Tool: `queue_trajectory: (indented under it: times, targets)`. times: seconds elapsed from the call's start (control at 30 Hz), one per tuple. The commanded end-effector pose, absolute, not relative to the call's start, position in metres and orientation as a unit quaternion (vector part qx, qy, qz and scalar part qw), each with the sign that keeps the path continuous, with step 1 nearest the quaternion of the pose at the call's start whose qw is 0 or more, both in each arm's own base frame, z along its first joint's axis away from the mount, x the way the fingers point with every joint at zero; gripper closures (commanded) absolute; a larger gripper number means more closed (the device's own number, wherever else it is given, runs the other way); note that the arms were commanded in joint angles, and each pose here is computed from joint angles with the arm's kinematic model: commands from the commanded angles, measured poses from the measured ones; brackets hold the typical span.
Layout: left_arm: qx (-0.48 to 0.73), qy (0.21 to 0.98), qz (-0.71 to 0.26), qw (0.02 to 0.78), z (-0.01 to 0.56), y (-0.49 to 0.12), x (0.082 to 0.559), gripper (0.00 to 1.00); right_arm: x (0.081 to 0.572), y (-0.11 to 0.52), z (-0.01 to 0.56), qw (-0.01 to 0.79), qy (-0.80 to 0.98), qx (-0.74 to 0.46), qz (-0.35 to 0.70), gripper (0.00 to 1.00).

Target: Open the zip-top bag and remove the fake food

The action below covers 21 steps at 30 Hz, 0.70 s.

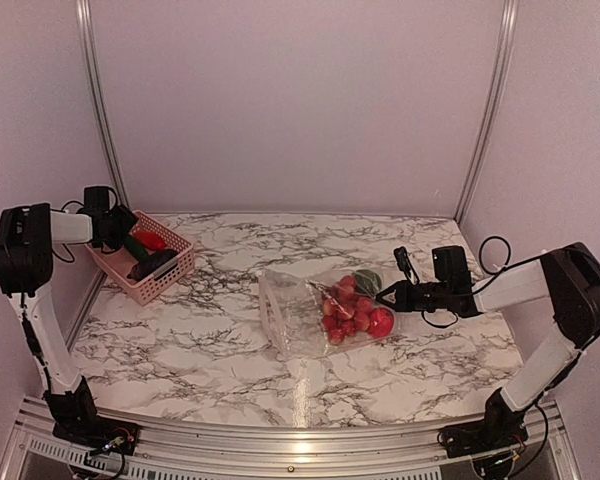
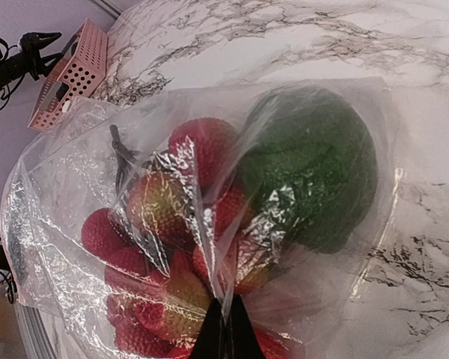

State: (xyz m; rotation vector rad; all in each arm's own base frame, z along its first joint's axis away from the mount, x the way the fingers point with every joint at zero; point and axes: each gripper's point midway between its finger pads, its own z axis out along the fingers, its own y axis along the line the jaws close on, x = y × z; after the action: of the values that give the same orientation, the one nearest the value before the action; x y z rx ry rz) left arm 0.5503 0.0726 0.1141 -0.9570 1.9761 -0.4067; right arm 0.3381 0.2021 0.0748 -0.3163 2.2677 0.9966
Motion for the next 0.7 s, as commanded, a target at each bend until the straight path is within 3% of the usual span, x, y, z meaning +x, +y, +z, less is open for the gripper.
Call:
queue_trajectory:
  times: [0.0,0.3,0.67]
  targets:
    - [-0.377,0.788,-0.174,0.454,0.132,0.070,0.541,0.30,0.344,0.203,0.079,0.318,0.859,-0.125,0.382,1.00]
    - [-0.342,0.781,-0.217,0.475,0.159,0.043,0.516,0.28,0.342,0.203,0.082,0.320,0.857,-0.126,0.385,1.00]
    - [-0.238,0.804,-0.275,0.470,0.173,-0.034,0.467,0.36,0.341,0.203,0.081,0.318,0.856,-0.126,0.387,1.00]
